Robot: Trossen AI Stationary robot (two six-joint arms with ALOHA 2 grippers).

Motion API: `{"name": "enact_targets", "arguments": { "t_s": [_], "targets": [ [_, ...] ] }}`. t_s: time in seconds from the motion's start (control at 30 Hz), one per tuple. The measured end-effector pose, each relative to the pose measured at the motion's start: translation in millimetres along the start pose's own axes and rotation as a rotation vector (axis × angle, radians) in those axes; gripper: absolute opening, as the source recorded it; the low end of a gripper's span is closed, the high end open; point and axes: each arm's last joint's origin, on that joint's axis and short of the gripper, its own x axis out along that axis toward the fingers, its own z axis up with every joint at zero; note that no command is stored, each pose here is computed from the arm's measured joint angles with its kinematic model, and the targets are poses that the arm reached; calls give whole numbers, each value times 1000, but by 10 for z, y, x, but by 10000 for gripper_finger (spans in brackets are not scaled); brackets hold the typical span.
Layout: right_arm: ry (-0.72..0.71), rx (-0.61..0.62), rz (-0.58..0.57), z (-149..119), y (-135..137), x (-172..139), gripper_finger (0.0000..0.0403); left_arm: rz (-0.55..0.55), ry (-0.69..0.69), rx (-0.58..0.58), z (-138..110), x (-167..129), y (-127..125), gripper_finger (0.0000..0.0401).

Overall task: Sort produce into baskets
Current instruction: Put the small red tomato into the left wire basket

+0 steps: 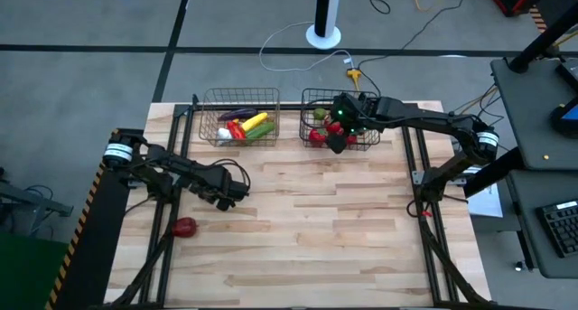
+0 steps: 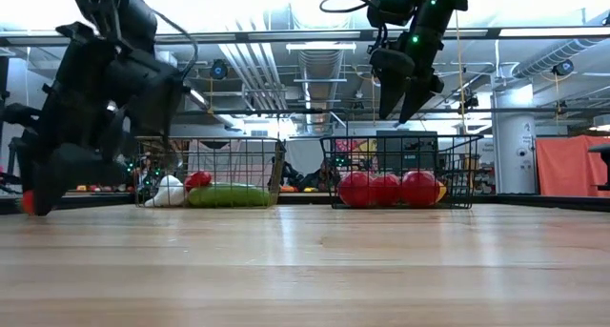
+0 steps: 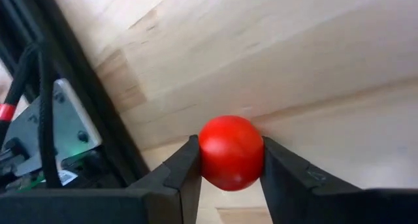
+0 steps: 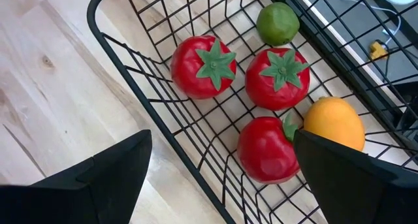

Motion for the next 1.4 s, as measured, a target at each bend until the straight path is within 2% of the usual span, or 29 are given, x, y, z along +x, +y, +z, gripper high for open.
{"name": "enact_targets", "arguments": {
  "t_s": [0.13,0.3,0.37,0.5,0.7,0.87,1.03,1.2,1.4],
  "targets": [
    [0,0,0,0,0,0,364,-23,-32,42,11,-191,-62,118],
    [0,0,0,0,0,0,364,-79,-115,161,25,-569,-159,115],
    [0,0,0,0,0,0,364,-100,-186,222,45,-765,-184,115],
    [1,-1,0,0,0,1,364,-115,-453,341,97,-1212,-178,115],
    [-10,-4,17,-25,86,-50,364,-149,-742,416,245,-1822,53,114],
    [-46,-13,56,-78,220,-204,364,-210,-898,455,457,-2112,352,114],
    [-92,-16,104,-149,340,-402,364,-366,-992,497,763,-2166,607,114],
    [-127,-27,142,-214,425,-557,364,-461,-1004,417,1181,-2048,813,114],
    [-132,-19,153,-240,473,-593,364,-435,-861,285,1688,-1691,965,114]
  ]
}}
